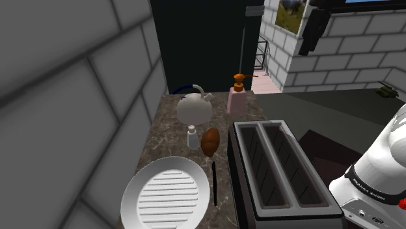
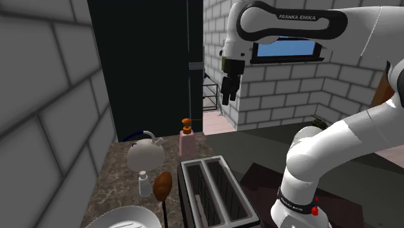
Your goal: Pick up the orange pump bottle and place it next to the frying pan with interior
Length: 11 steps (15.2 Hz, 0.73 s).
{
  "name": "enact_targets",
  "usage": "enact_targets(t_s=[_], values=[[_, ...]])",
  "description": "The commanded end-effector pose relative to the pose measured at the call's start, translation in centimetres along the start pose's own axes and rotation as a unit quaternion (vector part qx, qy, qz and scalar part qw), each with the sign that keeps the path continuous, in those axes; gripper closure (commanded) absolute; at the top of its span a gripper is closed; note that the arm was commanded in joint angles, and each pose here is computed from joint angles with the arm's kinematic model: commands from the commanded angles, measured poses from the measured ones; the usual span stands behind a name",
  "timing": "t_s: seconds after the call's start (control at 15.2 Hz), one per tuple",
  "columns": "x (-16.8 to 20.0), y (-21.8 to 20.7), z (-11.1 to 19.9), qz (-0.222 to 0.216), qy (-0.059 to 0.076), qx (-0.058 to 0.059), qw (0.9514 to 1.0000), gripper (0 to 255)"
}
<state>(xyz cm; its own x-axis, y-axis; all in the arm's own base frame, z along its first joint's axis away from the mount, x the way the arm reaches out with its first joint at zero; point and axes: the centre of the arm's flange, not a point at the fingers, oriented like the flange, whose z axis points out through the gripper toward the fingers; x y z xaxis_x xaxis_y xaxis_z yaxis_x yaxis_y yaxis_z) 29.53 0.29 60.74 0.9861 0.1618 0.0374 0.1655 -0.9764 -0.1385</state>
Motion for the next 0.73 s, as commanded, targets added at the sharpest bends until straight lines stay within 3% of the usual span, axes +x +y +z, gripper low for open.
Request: enact_targets(t_s=[0.0,0.66], values=[[0.0,0.0,0.0,0.000,0.000,0.000,1.0000,0],[9.6,4.8,7.0,-0.006,0.012,-0.012,0.9998,0]])
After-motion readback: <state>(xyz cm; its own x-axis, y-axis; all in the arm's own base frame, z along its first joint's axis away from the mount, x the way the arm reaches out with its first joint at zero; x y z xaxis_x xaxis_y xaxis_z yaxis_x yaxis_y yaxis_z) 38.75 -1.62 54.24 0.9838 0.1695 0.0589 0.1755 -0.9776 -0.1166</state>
